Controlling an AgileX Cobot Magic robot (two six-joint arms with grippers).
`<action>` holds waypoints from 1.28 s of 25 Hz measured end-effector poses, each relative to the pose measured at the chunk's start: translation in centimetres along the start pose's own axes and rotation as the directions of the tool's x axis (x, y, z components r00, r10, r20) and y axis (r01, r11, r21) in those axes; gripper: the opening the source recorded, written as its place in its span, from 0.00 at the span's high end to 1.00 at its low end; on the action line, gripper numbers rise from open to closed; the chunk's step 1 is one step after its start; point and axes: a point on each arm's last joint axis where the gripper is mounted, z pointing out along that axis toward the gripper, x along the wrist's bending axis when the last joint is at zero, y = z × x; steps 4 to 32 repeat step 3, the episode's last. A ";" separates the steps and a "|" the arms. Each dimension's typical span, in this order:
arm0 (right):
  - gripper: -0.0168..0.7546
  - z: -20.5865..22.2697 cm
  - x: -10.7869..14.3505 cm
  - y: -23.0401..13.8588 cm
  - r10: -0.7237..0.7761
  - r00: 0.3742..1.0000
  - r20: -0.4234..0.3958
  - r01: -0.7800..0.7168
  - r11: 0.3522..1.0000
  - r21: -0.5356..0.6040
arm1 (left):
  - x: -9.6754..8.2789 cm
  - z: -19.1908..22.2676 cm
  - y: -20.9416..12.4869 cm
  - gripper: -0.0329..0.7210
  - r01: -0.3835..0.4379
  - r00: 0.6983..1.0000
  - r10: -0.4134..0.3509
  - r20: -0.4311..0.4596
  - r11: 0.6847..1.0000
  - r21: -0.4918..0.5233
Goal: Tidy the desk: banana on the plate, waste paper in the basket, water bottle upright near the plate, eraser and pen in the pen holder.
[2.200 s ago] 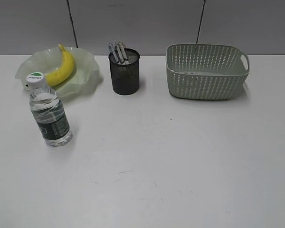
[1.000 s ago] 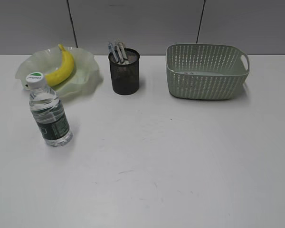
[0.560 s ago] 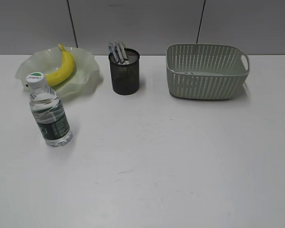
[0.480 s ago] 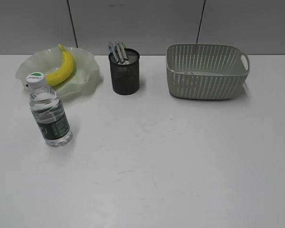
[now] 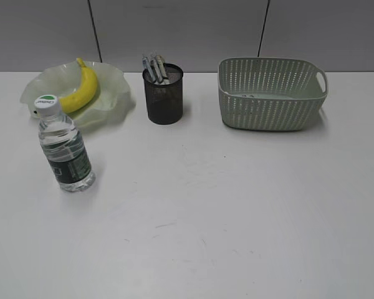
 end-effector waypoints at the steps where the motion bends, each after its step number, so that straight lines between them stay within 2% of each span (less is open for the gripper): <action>1: 0.29 0.0 0.0 0.0 0.000 1.000 0.000 0.000 1.000 0.000 | 0.0 0.0 0.0 0.64 0.000 1.000 0.000 0.000 1.000 0.000; 32: 0.29 0.0 0.0 0.0 0.000 1.000 0.000 0.000 1.000 0.000 | 0.0 0.0 0.0 0.64 0.000 1.000 0.000 0.000 1.000 0.000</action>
